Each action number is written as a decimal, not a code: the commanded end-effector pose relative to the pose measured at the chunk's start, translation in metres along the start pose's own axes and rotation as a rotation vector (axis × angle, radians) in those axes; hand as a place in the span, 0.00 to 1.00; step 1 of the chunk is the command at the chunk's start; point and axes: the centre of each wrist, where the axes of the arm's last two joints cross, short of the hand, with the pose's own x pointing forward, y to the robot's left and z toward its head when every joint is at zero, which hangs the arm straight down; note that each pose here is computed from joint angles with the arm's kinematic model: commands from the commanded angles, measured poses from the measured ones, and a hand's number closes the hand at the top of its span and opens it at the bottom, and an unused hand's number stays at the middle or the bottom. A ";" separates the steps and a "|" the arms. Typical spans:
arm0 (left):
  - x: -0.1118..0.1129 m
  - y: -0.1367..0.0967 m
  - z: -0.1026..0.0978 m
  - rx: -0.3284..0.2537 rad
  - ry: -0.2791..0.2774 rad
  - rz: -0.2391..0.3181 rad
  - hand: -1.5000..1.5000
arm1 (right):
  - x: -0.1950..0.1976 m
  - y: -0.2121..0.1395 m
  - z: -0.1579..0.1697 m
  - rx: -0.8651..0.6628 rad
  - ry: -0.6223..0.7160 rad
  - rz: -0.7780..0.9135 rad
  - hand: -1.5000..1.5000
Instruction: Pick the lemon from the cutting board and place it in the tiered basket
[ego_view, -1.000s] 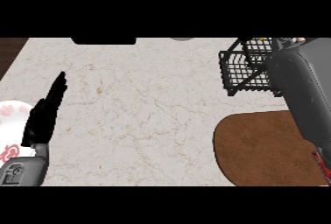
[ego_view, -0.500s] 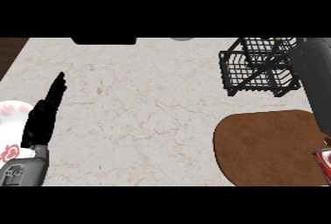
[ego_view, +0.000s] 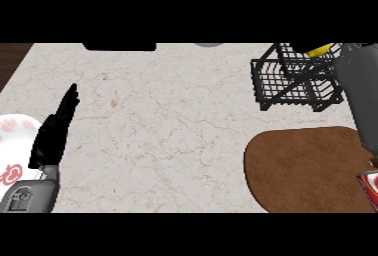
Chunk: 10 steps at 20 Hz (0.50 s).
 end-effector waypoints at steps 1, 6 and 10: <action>0.002 0.006 0.002 -0.010 0.007 -0.012 0.50 | -0.034 0.027 -0.001 0.097 0.105 -0.093 0.00; -0.003 0.000 0.009 0.010 -0.010 -0.017 0.50 | -0.028 0.020 -0.001 0.006 0.063 -0.212 0.00; -0.003 0.005 0.005 -0.005 0.006 -0.015 0.50 | -0.025 0.016 0.003 -0.086 0.046 -0.305 0.00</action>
